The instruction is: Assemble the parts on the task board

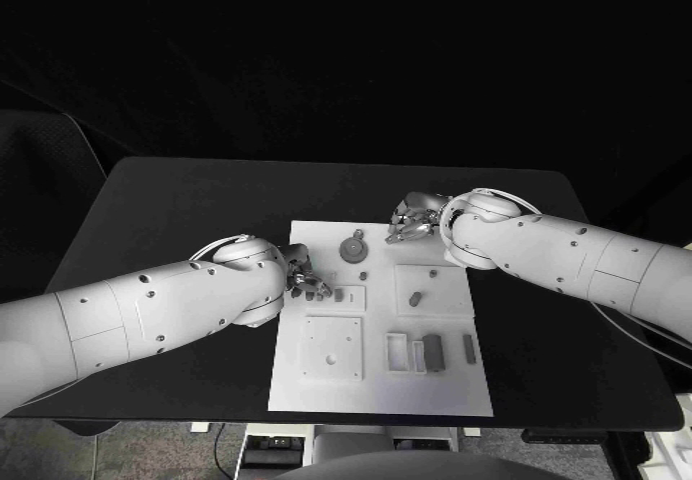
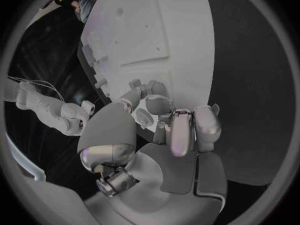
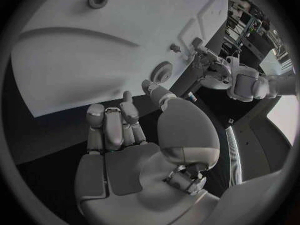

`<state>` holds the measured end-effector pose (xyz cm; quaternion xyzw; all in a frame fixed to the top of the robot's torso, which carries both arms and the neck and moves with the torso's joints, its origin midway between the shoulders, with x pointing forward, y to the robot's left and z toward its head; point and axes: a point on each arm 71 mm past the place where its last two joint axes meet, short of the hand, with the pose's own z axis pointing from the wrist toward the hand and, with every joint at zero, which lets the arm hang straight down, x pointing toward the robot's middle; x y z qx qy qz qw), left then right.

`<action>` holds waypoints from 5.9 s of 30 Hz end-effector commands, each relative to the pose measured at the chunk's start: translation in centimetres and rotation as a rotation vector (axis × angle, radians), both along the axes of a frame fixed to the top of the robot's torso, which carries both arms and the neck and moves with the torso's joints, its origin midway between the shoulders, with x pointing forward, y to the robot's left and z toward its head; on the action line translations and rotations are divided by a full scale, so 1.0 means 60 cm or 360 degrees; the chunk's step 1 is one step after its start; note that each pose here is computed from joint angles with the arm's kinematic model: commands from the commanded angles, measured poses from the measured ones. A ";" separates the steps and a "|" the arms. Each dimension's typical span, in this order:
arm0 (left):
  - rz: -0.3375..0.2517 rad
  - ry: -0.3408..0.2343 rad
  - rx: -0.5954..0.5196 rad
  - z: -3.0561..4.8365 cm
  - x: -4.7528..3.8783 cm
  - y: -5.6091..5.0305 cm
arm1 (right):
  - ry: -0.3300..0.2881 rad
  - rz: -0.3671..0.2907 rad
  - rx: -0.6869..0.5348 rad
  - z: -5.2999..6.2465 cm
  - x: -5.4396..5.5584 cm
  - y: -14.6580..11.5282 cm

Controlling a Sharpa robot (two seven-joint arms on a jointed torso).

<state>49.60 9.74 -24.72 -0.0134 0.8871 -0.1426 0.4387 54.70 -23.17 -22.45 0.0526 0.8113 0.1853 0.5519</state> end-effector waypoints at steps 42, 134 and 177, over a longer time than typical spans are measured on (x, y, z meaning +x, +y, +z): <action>0.0250 -0.0086 -0.0461 0.010 0.017 0.033 | -0.0018 0.0005 0.0015 0.001 -0.001 -0.006; -0.0891 -0.0576 -0.0300 0.027 0.043 -0.112 | -0.0265 -0.0049 0.0311 0.024 0.004 -0.010; -0.0815 -0.0557 -0.0285 -0.005 0.042 -0.112 | -0.0242 -0.0052 0.0301 0.024 0.004 -0.010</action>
